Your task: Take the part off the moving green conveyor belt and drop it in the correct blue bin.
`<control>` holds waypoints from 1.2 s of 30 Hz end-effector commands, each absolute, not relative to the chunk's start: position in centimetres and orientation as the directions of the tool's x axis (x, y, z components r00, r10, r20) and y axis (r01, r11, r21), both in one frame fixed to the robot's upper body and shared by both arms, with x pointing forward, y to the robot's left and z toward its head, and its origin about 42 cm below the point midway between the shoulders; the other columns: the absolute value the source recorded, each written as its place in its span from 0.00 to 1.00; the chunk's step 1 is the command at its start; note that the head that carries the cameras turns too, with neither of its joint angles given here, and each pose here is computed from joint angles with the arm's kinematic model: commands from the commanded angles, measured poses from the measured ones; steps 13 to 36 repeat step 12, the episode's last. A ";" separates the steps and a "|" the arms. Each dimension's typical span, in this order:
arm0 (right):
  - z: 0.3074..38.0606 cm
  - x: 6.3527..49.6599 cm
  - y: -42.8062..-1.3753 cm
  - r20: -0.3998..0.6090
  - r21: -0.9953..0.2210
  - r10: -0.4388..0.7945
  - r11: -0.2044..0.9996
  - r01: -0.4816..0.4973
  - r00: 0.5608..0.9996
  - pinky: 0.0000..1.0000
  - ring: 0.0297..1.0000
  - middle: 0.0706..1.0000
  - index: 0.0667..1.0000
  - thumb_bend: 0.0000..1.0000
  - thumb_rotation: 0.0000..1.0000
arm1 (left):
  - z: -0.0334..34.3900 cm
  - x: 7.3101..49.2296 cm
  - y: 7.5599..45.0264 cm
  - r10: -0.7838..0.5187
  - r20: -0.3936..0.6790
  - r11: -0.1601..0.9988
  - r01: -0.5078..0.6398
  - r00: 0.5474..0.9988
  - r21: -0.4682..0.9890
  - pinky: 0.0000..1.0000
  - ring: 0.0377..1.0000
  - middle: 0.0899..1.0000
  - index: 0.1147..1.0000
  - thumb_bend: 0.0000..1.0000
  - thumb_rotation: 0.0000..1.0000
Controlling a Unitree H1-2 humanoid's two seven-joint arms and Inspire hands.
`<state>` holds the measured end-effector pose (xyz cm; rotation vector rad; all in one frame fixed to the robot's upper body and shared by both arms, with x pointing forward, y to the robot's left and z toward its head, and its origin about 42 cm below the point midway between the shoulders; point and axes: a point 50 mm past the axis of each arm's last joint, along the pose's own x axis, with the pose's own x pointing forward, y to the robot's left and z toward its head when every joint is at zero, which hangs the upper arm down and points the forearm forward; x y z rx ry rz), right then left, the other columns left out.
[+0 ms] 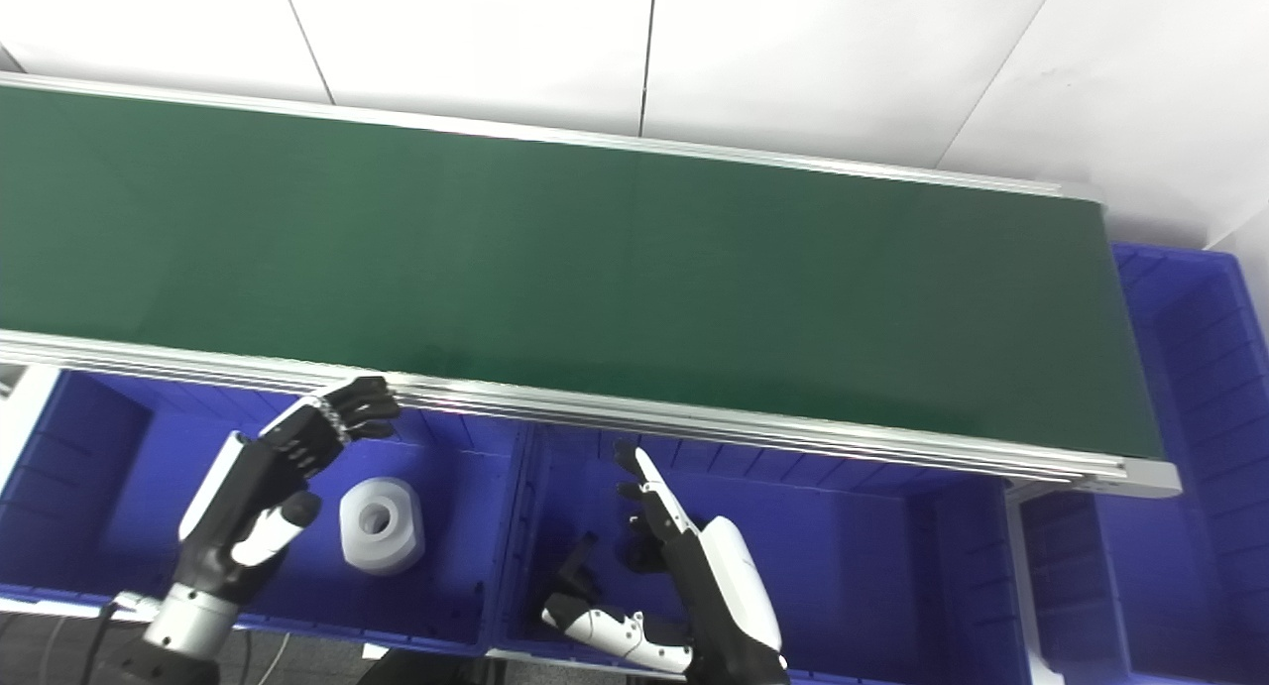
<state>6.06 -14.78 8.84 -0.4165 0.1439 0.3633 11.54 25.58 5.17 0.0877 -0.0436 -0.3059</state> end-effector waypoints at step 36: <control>7.9 7.0 -14.1 -0.129 -0.402 0.261 0.868 -0.291 0.957 0.82 0.94 1.00 1.00 0.82 0.56 | 5.3 11.4 26.9 -0.318 0.035 0.942 0.311 0.948 0.126 0.73 0.78 0.81 0.78 0.78 0.77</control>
